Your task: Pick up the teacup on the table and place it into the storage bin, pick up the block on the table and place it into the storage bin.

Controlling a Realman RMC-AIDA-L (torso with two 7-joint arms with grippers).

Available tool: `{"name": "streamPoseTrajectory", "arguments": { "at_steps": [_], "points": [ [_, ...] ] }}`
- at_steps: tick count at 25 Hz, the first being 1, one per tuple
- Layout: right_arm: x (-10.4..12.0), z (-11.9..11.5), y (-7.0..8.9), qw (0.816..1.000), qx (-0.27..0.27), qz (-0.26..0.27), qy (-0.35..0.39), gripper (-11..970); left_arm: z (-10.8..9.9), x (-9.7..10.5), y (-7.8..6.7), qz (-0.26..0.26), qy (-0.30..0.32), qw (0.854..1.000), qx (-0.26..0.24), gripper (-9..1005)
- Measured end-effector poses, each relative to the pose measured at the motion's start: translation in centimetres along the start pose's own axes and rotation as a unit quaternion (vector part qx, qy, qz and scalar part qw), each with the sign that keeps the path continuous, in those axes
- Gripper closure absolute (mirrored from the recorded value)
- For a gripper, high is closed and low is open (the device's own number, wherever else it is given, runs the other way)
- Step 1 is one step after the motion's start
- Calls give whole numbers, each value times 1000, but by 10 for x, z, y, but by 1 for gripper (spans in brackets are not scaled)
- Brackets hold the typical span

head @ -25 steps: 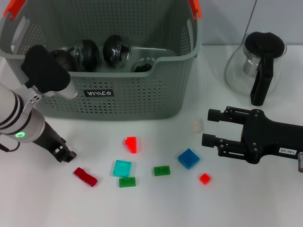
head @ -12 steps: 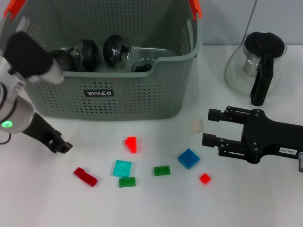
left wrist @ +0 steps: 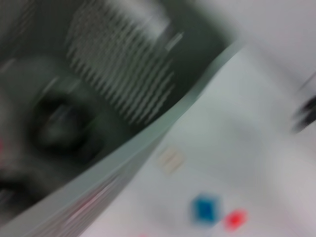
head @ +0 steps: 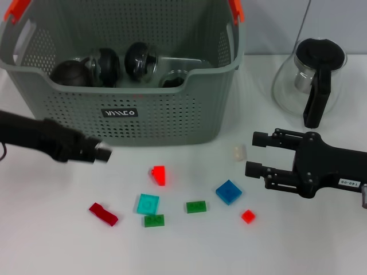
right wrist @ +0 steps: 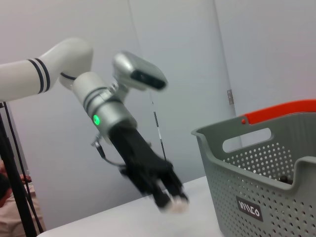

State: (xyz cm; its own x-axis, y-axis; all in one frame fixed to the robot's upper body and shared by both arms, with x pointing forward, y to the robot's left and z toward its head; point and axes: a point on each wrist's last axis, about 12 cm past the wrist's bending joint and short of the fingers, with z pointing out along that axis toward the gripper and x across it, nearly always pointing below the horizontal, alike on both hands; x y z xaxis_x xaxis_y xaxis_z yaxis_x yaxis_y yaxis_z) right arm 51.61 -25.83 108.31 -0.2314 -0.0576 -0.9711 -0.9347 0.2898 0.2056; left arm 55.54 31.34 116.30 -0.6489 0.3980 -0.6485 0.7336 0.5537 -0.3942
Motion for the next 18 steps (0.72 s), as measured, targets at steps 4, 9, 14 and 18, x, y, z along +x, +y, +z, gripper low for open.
{"name": "streamPoseTrajectory", "arguments": {
  "at_steps": [4, 9, 14, 18],
  "points": [
    [0, 0, 0, 1000, -1, 0, 1, 244, -24, -1, -10, 16, -127, 986, 106, 582],
    [-1, 1, 0, 1000, -2, -1, 1, 244, -45, -16, -18, 17, -274, 949, 156, 577],
    [0, 0, 0, 1000, -1, 0, 0, 244, -54, -54, -15, 0, -321, 940, 119, 573],
    [0, 1, 1, 1000, -2, 1, -1, 244, -56, -99, -9, -3, -297, 953, 58, 569]
  ]
}}
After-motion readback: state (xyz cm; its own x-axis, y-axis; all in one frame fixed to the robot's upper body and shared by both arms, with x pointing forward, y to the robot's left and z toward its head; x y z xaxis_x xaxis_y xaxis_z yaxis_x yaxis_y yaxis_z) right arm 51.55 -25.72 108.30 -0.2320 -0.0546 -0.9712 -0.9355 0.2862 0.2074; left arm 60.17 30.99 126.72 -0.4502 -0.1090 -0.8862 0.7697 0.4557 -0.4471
